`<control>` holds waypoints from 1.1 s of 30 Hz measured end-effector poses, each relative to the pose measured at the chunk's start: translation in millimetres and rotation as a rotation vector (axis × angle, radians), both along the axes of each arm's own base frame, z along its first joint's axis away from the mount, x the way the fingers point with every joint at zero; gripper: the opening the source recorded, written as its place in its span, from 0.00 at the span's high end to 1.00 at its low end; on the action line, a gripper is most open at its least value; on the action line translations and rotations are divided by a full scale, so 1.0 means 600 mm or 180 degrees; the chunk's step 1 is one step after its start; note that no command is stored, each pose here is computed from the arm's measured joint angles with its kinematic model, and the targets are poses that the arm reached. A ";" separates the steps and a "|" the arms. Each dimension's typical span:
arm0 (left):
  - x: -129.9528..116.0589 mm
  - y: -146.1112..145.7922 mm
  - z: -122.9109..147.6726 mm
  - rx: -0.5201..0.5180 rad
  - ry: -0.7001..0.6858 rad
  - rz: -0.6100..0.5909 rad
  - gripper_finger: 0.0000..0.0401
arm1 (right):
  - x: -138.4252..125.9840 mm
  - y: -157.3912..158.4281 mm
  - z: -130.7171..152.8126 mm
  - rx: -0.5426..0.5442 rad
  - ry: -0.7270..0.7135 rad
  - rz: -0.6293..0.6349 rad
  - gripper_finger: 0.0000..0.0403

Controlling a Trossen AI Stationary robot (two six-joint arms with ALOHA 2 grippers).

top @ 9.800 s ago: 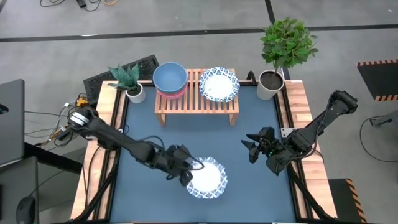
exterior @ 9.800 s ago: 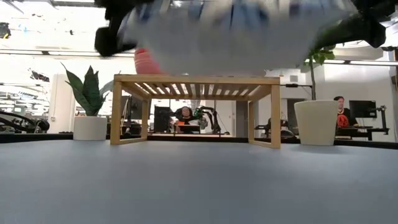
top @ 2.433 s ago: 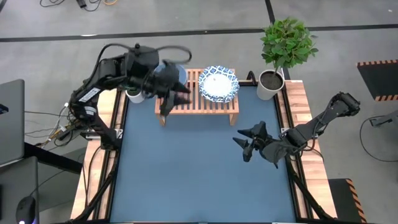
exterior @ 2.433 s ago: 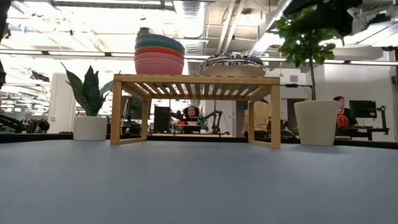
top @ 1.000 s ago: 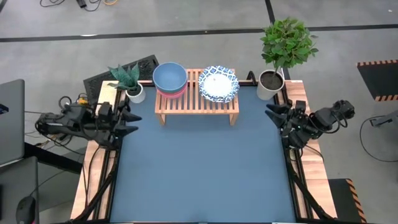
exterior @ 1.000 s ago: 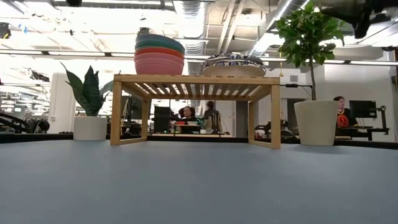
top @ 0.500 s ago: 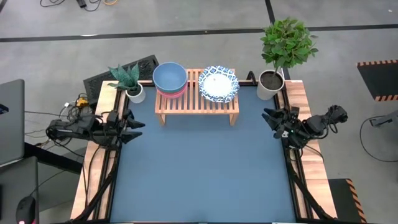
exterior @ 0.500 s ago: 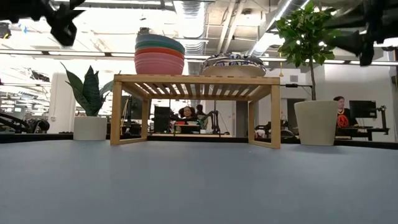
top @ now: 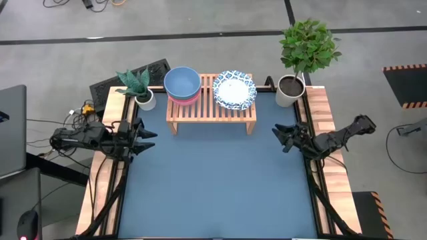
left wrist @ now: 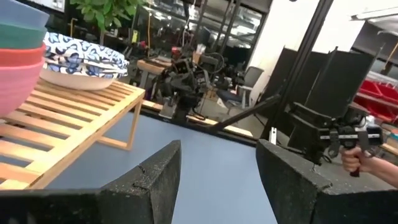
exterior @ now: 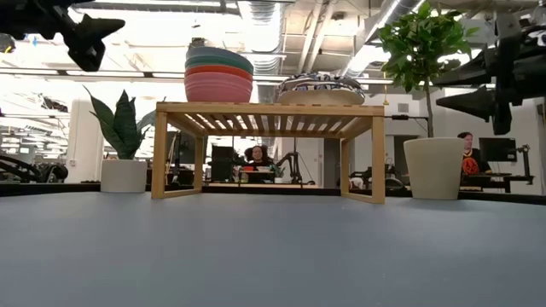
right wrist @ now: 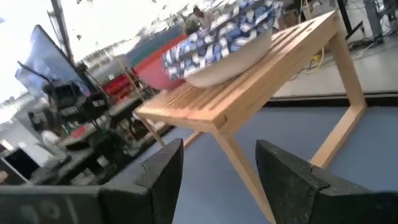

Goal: Place and stack bowls onto a shelf
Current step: Return to Home Position

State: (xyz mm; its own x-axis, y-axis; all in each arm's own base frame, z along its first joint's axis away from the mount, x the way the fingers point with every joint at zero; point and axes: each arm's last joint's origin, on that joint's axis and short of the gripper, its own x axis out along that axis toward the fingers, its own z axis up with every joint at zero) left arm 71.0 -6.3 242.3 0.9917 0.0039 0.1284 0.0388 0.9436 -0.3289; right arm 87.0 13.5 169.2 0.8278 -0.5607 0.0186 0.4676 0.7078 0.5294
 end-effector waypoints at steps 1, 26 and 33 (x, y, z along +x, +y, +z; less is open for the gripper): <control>0.002 0.000 -0.004 -0.0005 -0.0030 0.0001 0.52 | 0.000 0.000 0.000 -0.0006 0.0010 0.0001 0.44; 0.042 -0.004 -0.117 0.0015 0.0216 0.0142 0.52 | 0.002 -0.002 0.000 -0.1073 0.0681 0.0090 0.44; 0.042 -0.005 -0.117 0.0035 0.0215 0.0110 0.52 | 0.002 -0.003 0.000 -0.0896 0.0574 0.0068 0.44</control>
